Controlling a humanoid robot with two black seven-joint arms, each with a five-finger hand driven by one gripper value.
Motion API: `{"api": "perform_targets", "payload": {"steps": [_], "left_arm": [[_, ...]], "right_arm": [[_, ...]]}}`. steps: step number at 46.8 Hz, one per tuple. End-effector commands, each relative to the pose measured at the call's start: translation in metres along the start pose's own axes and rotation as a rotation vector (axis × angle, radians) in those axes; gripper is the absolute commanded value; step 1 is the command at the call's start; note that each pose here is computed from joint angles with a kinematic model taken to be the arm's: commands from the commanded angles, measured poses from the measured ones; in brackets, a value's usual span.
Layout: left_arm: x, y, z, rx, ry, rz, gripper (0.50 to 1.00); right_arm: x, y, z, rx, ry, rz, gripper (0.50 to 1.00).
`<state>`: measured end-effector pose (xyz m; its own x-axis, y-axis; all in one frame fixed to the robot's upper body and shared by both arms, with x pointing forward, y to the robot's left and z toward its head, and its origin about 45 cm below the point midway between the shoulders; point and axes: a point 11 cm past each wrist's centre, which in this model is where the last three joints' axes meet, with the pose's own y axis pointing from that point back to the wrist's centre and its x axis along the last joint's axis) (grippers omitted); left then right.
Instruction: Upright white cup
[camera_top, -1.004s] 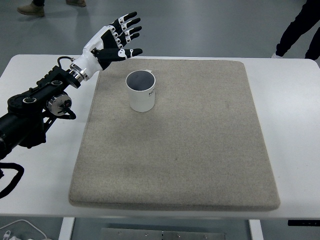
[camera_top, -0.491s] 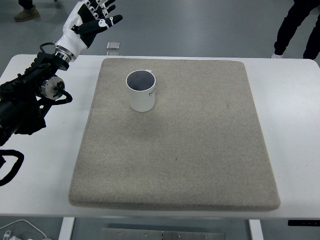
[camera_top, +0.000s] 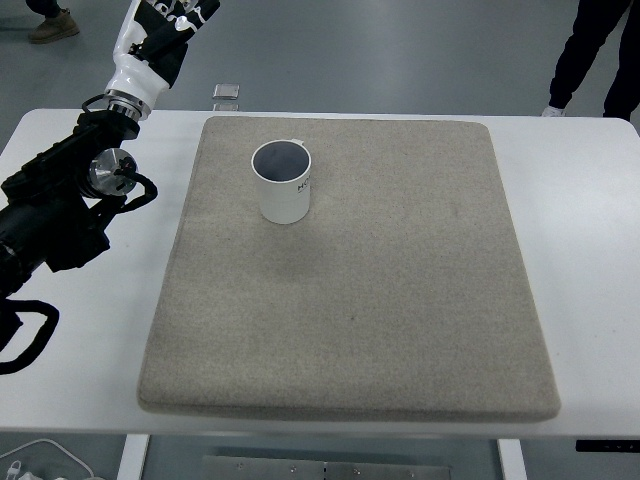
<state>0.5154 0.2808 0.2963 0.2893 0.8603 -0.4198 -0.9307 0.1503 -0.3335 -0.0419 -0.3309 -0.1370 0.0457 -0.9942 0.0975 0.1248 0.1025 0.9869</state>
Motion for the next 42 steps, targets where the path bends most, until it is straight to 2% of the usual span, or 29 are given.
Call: {"api": "perform_targets", "payload": {"steps": [1, 7, 24, 42], "left_arm": [[0.001, 0.002, -0.002, 0.000, 0.013, 0.009, 0.994], [0.002, 0.003, -0.012, 0.038, 0.049, 0.036, 0.992], [0.014, 0.012, -0.049, 0.221, 0.159, 0.181, 0.994], [0.025, 0.011, -0.049, 0.250, 0.379, 0.329, 0.994]], "right_arm": [[0.000, 0.000, 0.000, 0.000, 0.000, 0.000, 0.930], [0.000, 0.000, 0.000, 0.000, 0.000, 0.000, 0.930], [0.000, 0.000, 0.000, 0.000, -0.004, -0.003, 0.930], [-0.001, 0.000, 0.000, 0.000, -0.005, -0.007, 0.930]]}}
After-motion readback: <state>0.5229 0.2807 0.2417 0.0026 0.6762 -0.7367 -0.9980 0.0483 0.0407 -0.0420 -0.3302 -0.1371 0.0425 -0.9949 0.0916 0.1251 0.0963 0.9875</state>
